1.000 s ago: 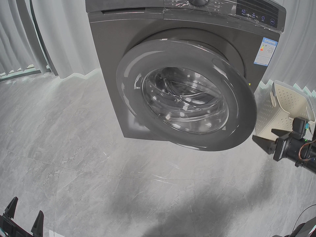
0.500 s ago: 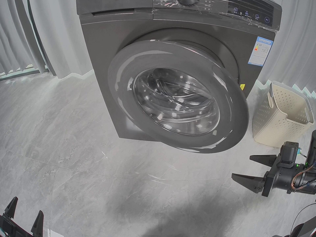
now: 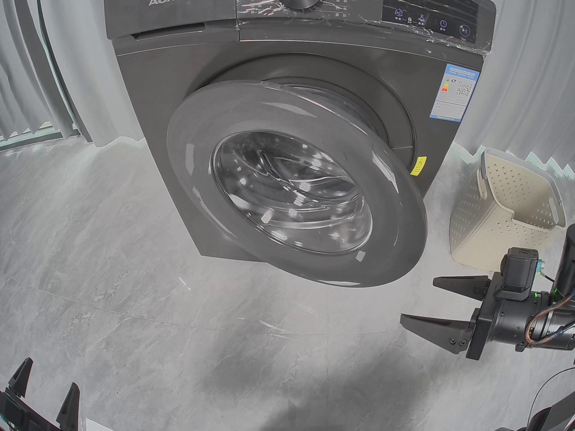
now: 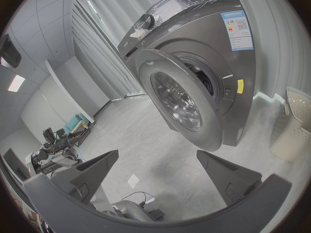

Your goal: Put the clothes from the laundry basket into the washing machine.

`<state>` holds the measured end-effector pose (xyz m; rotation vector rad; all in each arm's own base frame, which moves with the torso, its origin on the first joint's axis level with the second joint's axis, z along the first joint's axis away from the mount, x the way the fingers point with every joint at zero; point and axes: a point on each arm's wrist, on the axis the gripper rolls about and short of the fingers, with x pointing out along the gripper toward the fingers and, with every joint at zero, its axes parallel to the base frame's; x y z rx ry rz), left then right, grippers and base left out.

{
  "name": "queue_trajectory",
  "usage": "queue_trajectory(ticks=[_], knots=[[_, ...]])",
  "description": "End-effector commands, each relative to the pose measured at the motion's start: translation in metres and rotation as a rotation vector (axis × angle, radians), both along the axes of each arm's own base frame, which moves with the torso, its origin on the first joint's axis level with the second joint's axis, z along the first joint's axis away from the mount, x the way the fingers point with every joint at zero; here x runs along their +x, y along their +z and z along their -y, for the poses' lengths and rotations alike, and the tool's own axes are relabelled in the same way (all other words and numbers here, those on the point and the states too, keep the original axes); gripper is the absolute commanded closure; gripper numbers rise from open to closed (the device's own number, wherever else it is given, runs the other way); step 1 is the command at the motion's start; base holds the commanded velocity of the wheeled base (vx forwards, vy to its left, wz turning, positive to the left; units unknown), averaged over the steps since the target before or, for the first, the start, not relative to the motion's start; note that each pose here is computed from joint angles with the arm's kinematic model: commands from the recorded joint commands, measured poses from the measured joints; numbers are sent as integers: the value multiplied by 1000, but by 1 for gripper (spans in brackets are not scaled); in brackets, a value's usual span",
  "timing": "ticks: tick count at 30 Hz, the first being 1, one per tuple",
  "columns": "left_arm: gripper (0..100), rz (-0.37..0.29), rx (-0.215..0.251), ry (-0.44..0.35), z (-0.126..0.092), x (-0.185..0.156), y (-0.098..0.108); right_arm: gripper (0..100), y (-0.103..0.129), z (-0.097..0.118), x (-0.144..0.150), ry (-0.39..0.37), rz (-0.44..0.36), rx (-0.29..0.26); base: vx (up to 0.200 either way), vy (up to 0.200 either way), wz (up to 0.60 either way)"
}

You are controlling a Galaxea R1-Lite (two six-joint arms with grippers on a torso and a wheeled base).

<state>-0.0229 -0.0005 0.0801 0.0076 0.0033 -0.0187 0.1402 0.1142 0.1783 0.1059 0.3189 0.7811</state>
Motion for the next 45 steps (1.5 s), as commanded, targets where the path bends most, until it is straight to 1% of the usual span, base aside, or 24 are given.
queue_trajectory(ticks=[1,8,11,12,14,15,16,17,19,22,23,27,31,38,45], knots=[[0,0,0,0,0,0,-4,0,2,-9,4,24,-2,-1,200,0,0],[0,0,0,0,0,0,-4,0,6,-15,14,8,-4,3,200,0,0],[0,0,0,0,0,0,-4,0,9,-15,19,-18,11,7,0,0,0],[0,0,0,0,0,0,-4,0,12,-14,21,-36,21,12,0,0,0],[0,0,0,0,0,0,-4,0,20,-6,31,-121,62,38,0,0,0],[0,0,0,0,0,0,-4,0,22,-2,34,-148,81,47,0,0,0],[0,0,0,0,0,0,-4,0,23,-2,34,-152,84,48,0,0,0],[0,0,0,0,0,0,-4,0,24,6,38,-197,115,58,0,0,0],[0,0,0,0,0,0,-4,0,22,8,36,-197,116,59,0,0,0],[0,0,2,0,0,0,-4,0,13,9,29,-183,97,37,0,0,0],[0,0,2,0,0,0,-4,0,11,9,27,-173,94,33,0,0,0],[0,0,2,0,0,0,-4,0,-1,2,9,-90,63,13,0,0,0],[0,0,2,0,0,0,-4,0,-4,-2,7,-71,50,11,0,0,0],[0,0,0,0,0,0,-4,0,4,-6,17,-90,123,65,171,0,0],[0,0,0,0,0,0,-4,0,8,-15,31,-96,141,79,171,0,0]])
